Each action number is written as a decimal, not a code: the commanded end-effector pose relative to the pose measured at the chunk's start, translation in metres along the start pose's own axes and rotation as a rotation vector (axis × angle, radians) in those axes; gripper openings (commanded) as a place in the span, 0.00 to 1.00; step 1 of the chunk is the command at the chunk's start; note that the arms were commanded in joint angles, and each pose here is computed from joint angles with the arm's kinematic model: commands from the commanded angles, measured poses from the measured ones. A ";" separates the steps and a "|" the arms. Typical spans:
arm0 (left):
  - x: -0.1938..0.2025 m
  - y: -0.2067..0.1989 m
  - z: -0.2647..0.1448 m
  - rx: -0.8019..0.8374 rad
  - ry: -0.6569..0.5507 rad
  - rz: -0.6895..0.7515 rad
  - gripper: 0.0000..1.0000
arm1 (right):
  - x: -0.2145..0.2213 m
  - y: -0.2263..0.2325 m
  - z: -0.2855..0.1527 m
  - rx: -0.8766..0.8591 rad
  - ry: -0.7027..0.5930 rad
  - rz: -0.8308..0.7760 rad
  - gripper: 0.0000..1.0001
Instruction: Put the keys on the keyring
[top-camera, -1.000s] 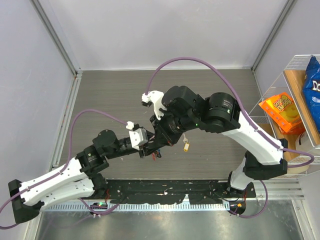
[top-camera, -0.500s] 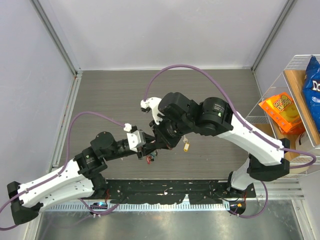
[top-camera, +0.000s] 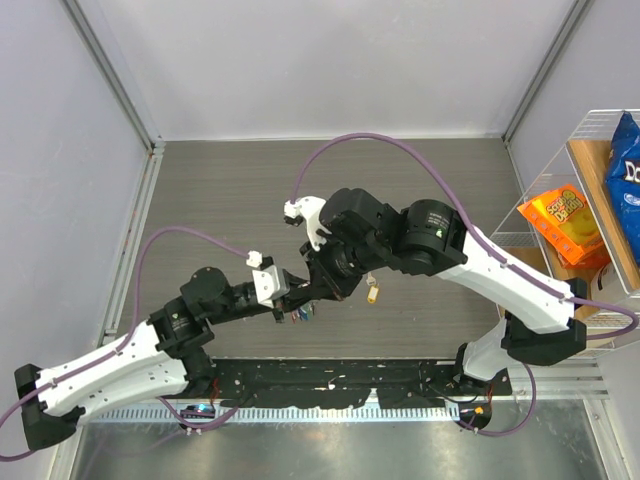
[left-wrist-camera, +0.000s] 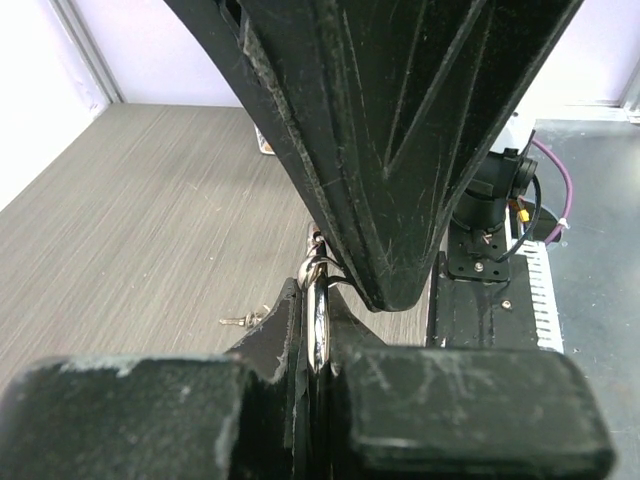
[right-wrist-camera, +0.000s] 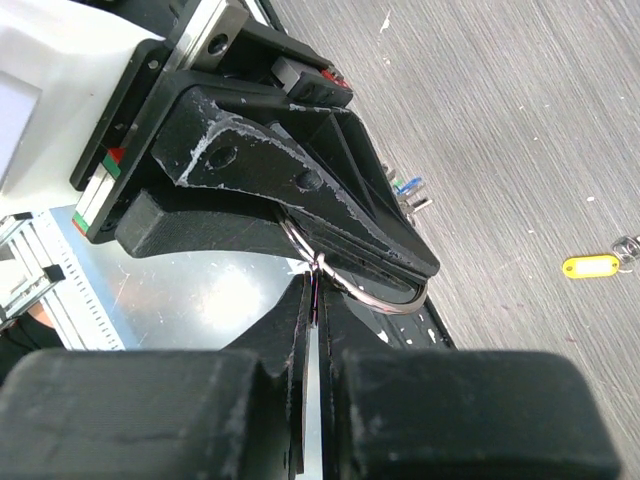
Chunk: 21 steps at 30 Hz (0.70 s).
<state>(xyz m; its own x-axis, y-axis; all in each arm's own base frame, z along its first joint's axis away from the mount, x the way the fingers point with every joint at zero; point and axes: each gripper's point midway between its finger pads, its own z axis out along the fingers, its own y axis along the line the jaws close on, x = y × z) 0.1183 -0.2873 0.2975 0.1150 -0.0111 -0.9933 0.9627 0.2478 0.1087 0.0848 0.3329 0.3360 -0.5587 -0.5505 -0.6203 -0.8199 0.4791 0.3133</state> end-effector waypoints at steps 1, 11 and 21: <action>-0.046 0.020 -0.008 -0.112 -0.179 0.015 0.00 | 0.021 0.025 -0.017 -0.129 0.055 -0.006 0.06; -0.054 0.009 -0.006 -0.055 -0.251 -0.011 0.19 | 0.010 0.029 -0.025 -0.125 0.050 -0.012 0.06; -0.062 0.008 -0.008 -0.054 -0.309 -0.007 0.40 | 0.009 0.031 -0.017 -0.125 0.093 -0.015 0.06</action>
<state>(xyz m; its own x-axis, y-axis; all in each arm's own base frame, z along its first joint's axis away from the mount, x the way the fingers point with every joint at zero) 0.1130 -0.2848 0.3200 0.1210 -0.1777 -0.9766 0.9653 0.2505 0.0740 0.0733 0.3386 0.3529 -0.5554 -0.5632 -0.6118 -0.8294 0.4284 0.3585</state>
